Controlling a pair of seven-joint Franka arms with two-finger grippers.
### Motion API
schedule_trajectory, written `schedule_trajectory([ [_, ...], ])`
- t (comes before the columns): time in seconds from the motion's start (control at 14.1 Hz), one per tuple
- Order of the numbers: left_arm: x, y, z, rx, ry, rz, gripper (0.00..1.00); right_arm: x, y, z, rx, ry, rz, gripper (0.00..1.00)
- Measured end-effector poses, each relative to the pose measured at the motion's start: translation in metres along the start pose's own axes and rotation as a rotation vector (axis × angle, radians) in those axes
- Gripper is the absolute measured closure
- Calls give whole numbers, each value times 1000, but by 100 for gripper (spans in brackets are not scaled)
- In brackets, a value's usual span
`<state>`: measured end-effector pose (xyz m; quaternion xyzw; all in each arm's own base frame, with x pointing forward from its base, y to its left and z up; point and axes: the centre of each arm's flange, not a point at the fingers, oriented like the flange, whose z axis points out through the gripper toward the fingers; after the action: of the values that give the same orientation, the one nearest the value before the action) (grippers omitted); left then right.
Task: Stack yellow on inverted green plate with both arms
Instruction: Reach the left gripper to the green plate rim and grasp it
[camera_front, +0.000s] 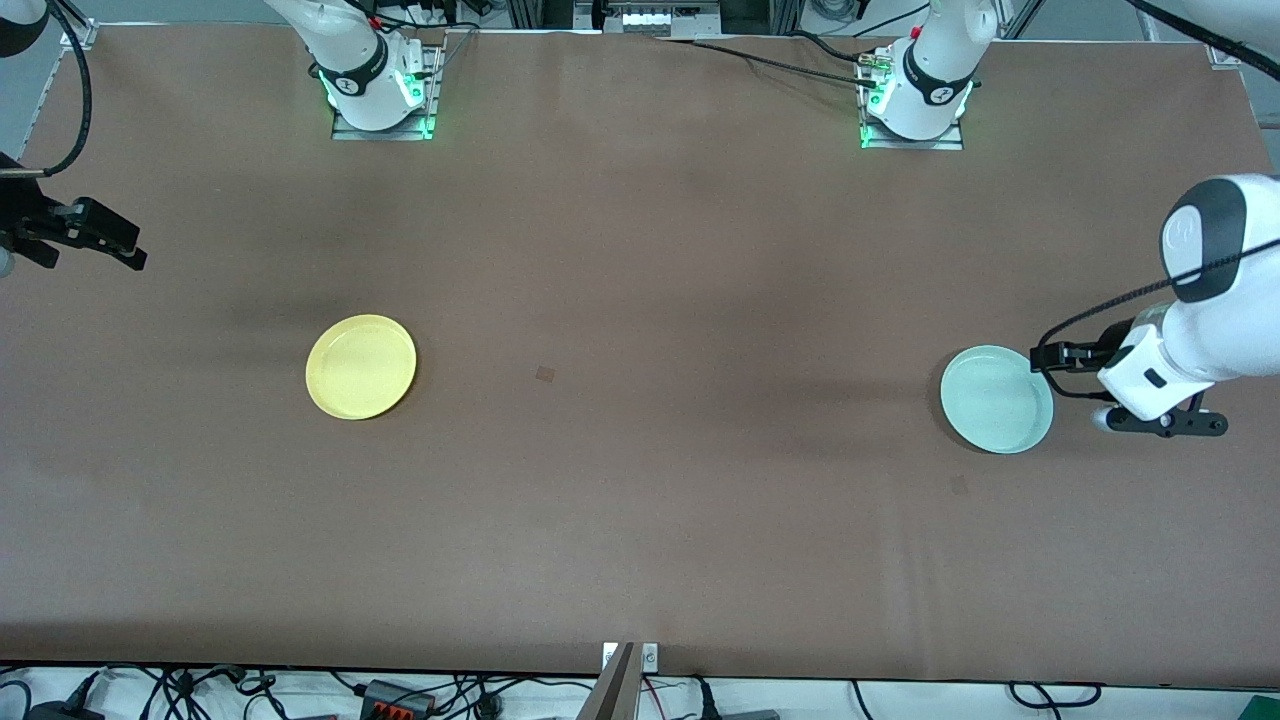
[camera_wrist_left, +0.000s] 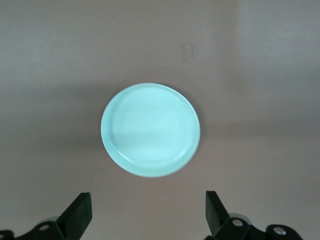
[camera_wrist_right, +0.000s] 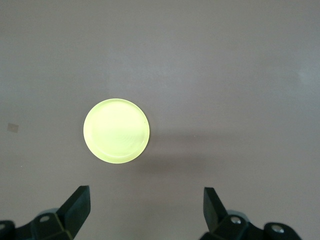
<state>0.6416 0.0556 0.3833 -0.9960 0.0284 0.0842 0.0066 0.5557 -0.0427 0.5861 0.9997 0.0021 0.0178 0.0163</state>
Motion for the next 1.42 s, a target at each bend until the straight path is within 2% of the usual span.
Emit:
schedule_trajectory([
  [0.28, 16, -75, 69, -1, 65, 107, 0, 0, -1, 1, 0, -5, -1, 0],
  [0.5, 11, -103, 126, -13, 50, 156, 4, 0, -1, 1, 1, -9, -1, 0],
  [0.57, 9, -102, 140, -21, 34, 168, 9, 0, -1, 1, 1, -9, -1, 0],
  [0.71, 9, -96, 159, -27, 25, 193, 29, 0, -1, 2, 1, -10, -1, 0],
  [0.78, 10, -96, 165, -27, 28, 208, 29, 0, -1, 2, 1, -10, -1, 0],
  [0.93, 11, -101, 178, -24, 41, 227, 41, 0, -1, 3, 1, -12, -1, 0],
  [1.14, 11, -106, 197, -28, 40, 233, 47, 1, -3, 7, 2, -21, -5, 0],
  [1.28, 10, -102, 206, -34, 37, 237, 59, 3, -12, 8, 2, -23, -21, 0],
  [1.35, 10, -101, 208, -38, 37, 239, 59, 3, -15, 9, 2, -25, -25, 0],
  [1.42, 10, -100, 209, -41, 38, 240, 64, 4, -16, 12, 3, -31, -27, 0],
])
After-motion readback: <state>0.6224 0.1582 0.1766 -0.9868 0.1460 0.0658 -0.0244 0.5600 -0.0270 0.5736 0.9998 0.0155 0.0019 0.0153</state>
